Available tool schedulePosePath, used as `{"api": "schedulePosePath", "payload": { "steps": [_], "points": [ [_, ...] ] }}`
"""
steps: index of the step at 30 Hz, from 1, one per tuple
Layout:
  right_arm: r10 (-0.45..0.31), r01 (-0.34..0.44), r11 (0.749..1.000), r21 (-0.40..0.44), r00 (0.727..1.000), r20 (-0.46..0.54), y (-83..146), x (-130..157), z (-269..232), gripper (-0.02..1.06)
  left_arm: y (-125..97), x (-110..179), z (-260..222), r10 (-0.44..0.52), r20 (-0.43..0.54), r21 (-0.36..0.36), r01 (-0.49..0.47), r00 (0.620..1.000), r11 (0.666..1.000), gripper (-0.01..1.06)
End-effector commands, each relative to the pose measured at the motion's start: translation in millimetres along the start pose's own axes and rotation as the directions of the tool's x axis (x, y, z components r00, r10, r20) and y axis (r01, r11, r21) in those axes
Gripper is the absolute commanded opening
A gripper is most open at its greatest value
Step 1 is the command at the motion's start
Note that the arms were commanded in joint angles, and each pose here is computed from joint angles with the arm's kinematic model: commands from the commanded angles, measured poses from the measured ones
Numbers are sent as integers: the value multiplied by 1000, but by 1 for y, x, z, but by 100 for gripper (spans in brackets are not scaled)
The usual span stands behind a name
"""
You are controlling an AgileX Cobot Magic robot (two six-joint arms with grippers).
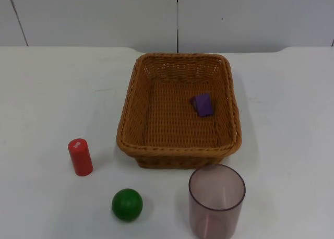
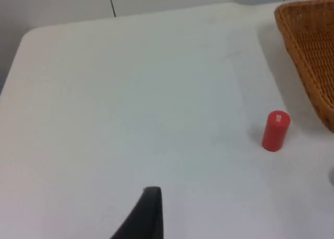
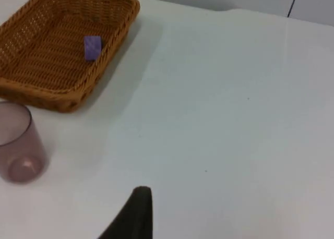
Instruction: Pick up the basket with the left hand and place the triangular block into the basket with the right hand.
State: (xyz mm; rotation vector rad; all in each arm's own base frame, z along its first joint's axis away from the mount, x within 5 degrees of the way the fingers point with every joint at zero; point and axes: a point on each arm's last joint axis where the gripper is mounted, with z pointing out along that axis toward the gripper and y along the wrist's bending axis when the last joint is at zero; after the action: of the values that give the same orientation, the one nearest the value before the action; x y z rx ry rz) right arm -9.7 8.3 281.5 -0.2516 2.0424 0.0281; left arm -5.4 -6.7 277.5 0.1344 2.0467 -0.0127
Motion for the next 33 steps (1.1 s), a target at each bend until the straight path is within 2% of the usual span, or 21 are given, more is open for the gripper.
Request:
{"api": "schedulePosePath", "payload": {
  "steps": [1,2,8,11,33],
  "points": [
    [39,-39,999,-9,999,7,-1,0,0,105,0,2,1,1,-9,8,-1,1000,1000,105],
    [73,-72,997,-18,997,9,0,0,0,105,0,2,1,1,-9,8,-1,1000,1000,105],
    [81,-81,997,-14,997,12,-1,1,2,105,1,2,1,-9,-10,-1,9,1000,1000,105],
    [94,-94,996,1,996,11,-2,1,2,105,2,3,1,-48,-13,-20,47,999,999,105],
    [99,-99,995,6,995,12,-2,1,2,105,6,3,1,-52,-13,-50,51,999,997,105]
  ]
}}
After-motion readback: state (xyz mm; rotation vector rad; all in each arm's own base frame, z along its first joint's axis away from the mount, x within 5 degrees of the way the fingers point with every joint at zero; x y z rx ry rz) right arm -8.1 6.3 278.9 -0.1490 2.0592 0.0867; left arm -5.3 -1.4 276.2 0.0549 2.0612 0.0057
